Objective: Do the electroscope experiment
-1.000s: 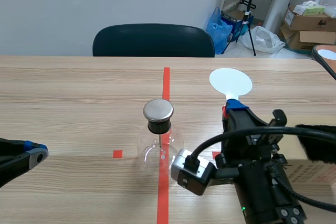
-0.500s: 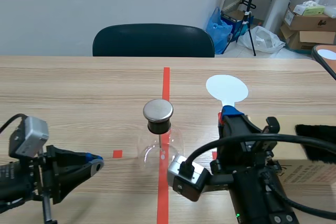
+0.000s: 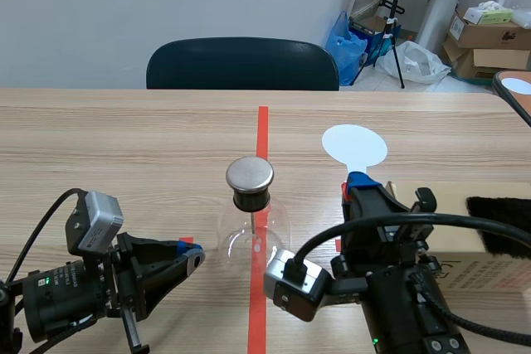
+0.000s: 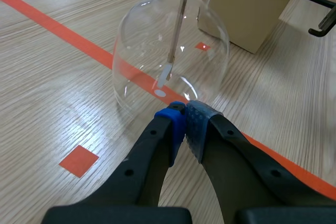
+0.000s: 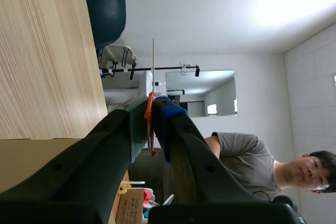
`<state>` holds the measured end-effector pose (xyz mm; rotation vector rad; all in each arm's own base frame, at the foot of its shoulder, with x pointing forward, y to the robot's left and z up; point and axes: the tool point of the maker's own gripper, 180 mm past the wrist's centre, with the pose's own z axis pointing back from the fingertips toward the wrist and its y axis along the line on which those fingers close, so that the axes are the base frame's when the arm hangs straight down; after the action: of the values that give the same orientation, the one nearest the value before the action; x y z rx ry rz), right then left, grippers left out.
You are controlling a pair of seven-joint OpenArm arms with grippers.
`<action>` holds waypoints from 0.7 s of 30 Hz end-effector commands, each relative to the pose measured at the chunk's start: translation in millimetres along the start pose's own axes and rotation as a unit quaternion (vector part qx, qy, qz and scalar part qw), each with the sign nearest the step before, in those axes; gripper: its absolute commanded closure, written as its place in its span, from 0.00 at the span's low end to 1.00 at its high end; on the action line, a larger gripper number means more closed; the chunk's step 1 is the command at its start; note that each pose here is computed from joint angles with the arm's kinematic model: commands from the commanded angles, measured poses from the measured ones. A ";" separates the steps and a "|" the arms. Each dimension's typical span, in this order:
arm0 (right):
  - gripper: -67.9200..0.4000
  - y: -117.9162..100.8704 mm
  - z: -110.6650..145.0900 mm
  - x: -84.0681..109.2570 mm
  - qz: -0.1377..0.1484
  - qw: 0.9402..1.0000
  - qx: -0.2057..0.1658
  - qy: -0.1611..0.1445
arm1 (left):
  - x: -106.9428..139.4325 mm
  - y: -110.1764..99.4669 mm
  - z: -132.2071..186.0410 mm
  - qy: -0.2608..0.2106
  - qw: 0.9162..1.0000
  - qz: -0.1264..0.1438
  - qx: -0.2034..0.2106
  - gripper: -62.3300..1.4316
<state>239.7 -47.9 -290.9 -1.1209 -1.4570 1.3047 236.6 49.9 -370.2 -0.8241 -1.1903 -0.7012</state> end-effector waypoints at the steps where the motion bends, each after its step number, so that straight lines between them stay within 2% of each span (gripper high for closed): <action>1: 0.97 -8.6 -6.2 -0.6 -0.004 1.000 -0.015 -0.002 | 11.9 -1.8 -7.7 -0.024 1.000 0.000 -0.002 0.93; 4: 0.97 -8.5 -6.2 -0.4 -0.004 1.000 -0.015 -0.002 | 13.2 -3.6 -12.7 -0.025 1.000 -0.002 -0.005 0.93; 11: 0.97 -8.5 -6.2 -0.6 -0.004 1.000 -0.015 -0.002 | 15.0 5.5 -15.6 -0.029 0.999 -0.026 0.024 0.93; 21: 0.97 -8.5 -6.1 -0.4 -0.004 1.000 -0.015 -0.002 | 14.1 5.5 -15.5 -0.027 0.999 -0.026 0.024 0.93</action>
<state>239.6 -46.9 -291.4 -1.1088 -1.4614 1.3046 247.2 42.0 -370.9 -0.7601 -1.2393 -0.7006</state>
